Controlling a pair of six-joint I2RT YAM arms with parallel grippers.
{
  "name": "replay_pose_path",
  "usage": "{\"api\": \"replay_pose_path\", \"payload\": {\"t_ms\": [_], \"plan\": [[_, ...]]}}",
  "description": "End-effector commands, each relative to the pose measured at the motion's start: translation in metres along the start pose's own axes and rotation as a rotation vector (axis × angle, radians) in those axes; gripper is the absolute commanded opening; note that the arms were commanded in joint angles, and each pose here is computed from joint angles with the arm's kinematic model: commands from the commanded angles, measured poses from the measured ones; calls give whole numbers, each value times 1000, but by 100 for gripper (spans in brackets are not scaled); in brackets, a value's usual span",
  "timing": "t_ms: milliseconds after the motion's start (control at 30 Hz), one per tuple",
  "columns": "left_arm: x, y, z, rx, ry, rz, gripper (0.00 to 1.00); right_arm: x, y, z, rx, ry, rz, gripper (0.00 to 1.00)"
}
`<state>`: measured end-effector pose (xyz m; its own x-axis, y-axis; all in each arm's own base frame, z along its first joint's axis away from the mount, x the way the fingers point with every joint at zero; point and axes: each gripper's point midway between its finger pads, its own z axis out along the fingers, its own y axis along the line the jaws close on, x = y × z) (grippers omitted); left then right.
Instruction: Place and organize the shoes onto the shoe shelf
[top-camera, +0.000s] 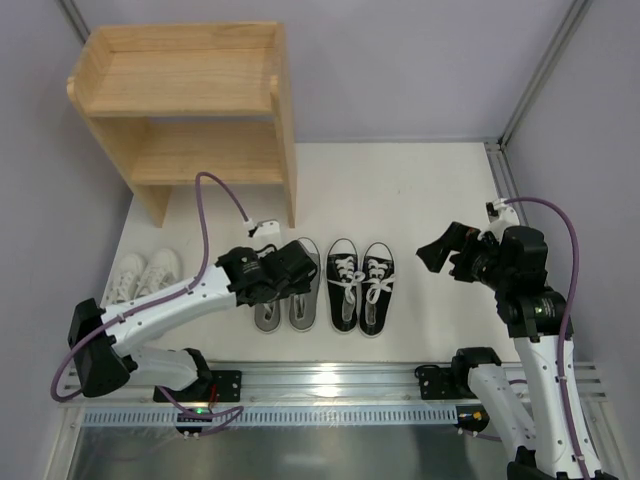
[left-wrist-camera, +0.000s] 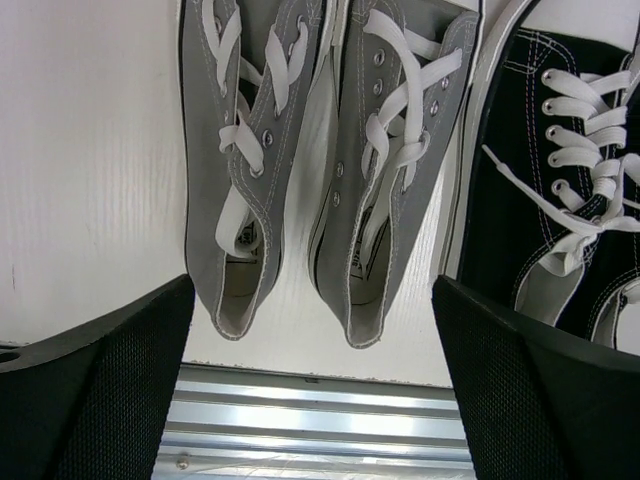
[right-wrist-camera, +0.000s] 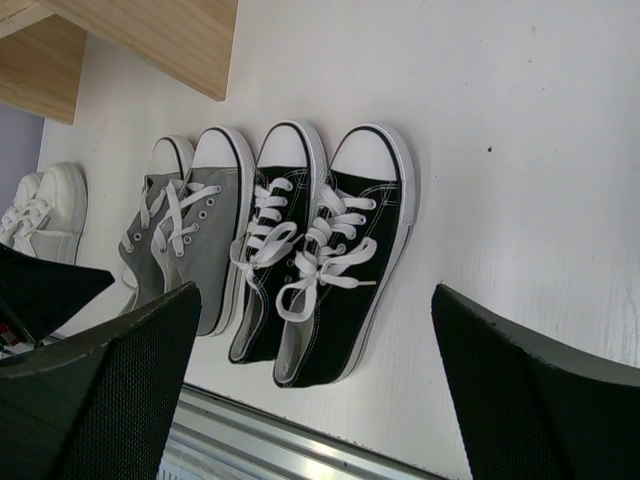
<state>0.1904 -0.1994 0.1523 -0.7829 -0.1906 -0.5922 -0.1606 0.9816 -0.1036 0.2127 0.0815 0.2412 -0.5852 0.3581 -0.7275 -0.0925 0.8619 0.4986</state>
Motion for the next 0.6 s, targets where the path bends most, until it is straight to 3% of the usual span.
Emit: {"api": "replay_pose_path", "payload": {"t_ms": [0,567], "plan": [[-14,-8,-8,67,-67,-50,100,-10,9,-2,-35,-29,-28,97],[22,-11,60,-98,-39,21,100,-4,10,1,-63,-34,-29,97]]}}
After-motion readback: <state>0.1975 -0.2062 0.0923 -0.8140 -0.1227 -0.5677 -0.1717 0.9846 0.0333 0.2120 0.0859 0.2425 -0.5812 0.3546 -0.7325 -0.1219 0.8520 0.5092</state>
